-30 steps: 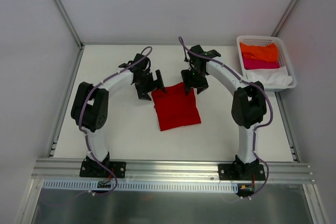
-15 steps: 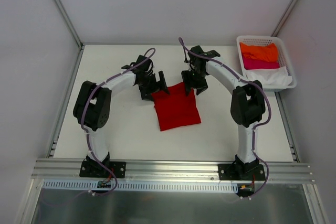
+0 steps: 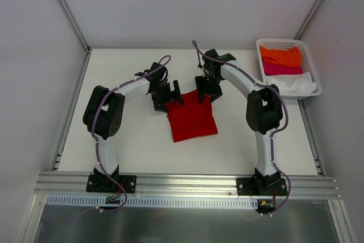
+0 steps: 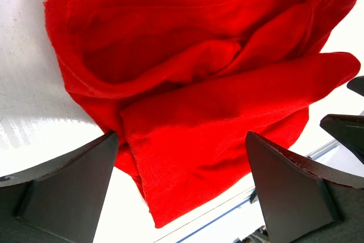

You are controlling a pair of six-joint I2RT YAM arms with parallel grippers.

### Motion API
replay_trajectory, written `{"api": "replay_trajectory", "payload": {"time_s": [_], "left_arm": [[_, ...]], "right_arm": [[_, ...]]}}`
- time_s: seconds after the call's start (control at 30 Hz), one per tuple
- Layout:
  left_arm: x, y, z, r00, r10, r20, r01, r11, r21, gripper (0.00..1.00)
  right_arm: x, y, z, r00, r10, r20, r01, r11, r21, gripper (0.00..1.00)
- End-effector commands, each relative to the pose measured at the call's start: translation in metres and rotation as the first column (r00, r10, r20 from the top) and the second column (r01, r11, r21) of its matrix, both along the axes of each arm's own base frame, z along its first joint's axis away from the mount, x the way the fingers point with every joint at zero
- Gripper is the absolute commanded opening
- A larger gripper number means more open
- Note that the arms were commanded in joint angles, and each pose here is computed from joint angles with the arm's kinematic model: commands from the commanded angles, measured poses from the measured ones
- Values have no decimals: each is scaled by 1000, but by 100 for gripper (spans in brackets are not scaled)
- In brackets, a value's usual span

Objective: Fold and stack the t-shirts
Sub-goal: Fold the long partially folded tshirt into a neat square

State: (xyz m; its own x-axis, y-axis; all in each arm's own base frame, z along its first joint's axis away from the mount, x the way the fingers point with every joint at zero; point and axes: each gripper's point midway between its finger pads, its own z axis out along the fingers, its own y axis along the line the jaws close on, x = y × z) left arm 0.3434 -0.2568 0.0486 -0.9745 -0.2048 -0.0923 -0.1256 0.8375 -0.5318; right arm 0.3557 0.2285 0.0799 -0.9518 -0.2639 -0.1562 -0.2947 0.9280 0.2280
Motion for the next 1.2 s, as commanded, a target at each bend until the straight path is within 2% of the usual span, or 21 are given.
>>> {"api": "replay_trajectory", "payload": {"time_s": [0.0,0.33,0.43,0.5,0.6,0.63,0.67,0.73,0.83,0.87,0.9,1.17], "left_arm": [[8,-4,9,998,-18,55,18,1000,-1,95],[16,-6,13,997,-13,77,13,1000,4,79],[20,-7,12,997,-13,79,13,1000,2,75],[21,-8,12,997,-14,81,14,1000,3,73],[22,-8,12,997,-16,79,16,1000,-2,60],[21,-9,11,997,-20,75,21,1000,-2,55],[20,-10,12,997,-24,75,25,1000,-7,46],[21,-10,11,997,-29,75,29,1000,-7,34],[20,-10,10,997,-33,72,34,999,-9,22],[20,-9,10,997,-30,73,31,1000,-6,7],[19,-9,10,997,-29,74,29,1000,-3,4],[19,1,30,992,1,124,-4,1000,25,0]], "right_arm": [[5,7,10,1000,2,3,-2,999,34,59],[9,5,-4,1000,-2,-20,3,1000,25,56],[7,5,-7,1000,-2,-31,2,1000,25,51],[7,4,-9,999,-2,-34,3,1000,23,41],[7,3,-14,999,-5,-43,7,1000,24,24],[7,3,-15,999,-6,-46,7,1000,22,20],[8,3,-16,999,-7,-47,8,1000,21,10],[9,3,-17,999,-8,-48,9,1000,23,0],[11,3,-19,999,-9,-47,10,1000,20,0],[11,2,-19,999,-10,-47,11,1000,20,1],[11,3,-19,999,-8,-44,9,1000,19,0],[24,1,7,999,-12,42,11,1000,23,0]]}}
